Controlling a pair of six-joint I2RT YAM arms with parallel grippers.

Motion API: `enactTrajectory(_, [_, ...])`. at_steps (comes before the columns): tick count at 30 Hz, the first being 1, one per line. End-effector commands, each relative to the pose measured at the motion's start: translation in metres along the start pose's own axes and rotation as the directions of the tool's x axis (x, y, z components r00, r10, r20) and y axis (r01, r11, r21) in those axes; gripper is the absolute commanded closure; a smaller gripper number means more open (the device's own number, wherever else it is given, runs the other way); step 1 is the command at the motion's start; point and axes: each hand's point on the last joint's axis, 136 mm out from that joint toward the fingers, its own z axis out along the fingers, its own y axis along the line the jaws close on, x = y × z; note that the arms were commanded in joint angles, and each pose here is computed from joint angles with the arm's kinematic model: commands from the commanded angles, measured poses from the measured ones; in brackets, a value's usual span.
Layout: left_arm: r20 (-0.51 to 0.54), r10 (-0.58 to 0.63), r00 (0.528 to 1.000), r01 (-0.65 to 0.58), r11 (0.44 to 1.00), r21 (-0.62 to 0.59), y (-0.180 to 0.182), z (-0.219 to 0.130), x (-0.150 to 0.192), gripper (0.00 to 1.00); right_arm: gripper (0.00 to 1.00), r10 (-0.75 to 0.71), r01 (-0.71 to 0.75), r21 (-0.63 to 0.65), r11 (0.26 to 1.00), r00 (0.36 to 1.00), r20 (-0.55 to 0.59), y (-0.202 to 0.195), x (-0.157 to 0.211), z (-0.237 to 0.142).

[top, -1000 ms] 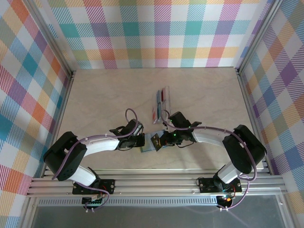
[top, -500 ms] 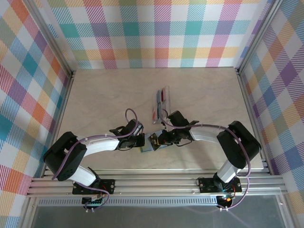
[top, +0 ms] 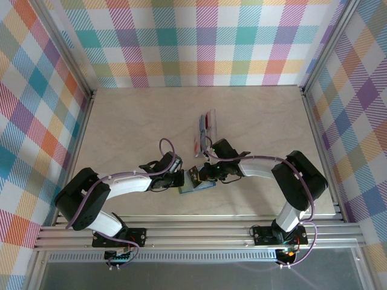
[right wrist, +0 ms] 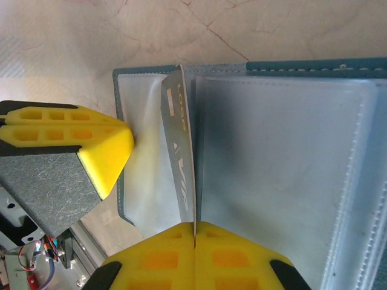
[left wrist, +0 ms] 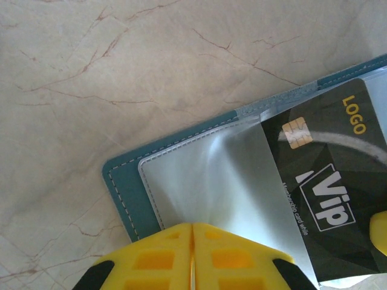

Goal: Put the credit cards into the card holder

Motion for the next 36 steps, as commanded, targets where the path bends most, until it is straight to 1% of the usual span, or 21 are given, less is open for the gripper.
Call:
enactTrajectory(1, [-0.038, 0.005, 0.999, -0.008, 0.997, -0.072, 0.019, 0.002, 0.016, 0.91, 1.0, 0.036, -0.036, -0.01, 0.999, 0.999, -0.016, -0.003, 0.004, 0.004])
enactTrajectory(4, [-0.032, 0.006, 0.999, -0.009, 0.997, -0.071, 0.019, 0.001, 0.015, 0.91, 1.0, 0.046, -0.047, -0.024, 0.999, 0.998, -0.039, -0.002, 0.013, 0.003])
enactTrajectory(7, [-0.025, 0.006, 1.0, -0.008, 0.997, -0.073, 0.019, -0.001, 0.014, 0.91, 1.0, 0.067, -0.068, -0.011, 0.998, 0.996, -0.054, -0.007, 0.02, 0.006])
enactTrajectory(13, [-0.021, 0.005, 1.0, -0.007, 0.997, -0.071, 0.019, -0.002, 0.014, 0.91, 1.0, 0.1, -0.104, -0.046, 0.993, 0.991, -0.091, -0.003, 0.024, 0.011])
enactTrajectory(17, [-0.015, 0.005, 1.0, -0.006, 0.998, -0.065, 0.018, -0.003, 0.012, 0.91, 1.0, 0.106, -0.109, -0.032, 0.993, 0.99, -0.091, -0.003, 0.025, 0.008])
enactTrajectory(20, [-0.019, 0.007, 1.0, -0.008, 0.998, -0.06, 0.017, -0.001, 0.013, 0.91, 1.0, 0.119, -0.125, -0.063, 0.99, 0.988, -0.104, 0.003, 0.023, 0.01])
enactTrajectory(23, [-0.02, 0.004, 1.0, -0.005, 0.999, -0.054, 0.016, -0.001, 0.014, 0.91, 1.0, 0.14, -0.145, -0.054, 0.988, 0.985, -0.096, 0.0, 0.021, 0.012])
enactTrajectory(27, [-0.017, 0.004, 1.0, -0.005, 0.999, -0.052, 0.016, -0.002, 0.014, 0.91, 1.0, 0.165, -0.173, -0.082, 0.981, 0.981, -0.102, 0.003, 0.019, 0.017])
enactTrajectory(36, [-0.01, 0.005, 1.0, -0.005, 0.999, -0.043, 0.014, -0.004, 0.014, 0.91, 1.0, 0.219, -0.223, -0.067, 0.973, 0.974, -0.058, -0.001, 0.013, 0.019])
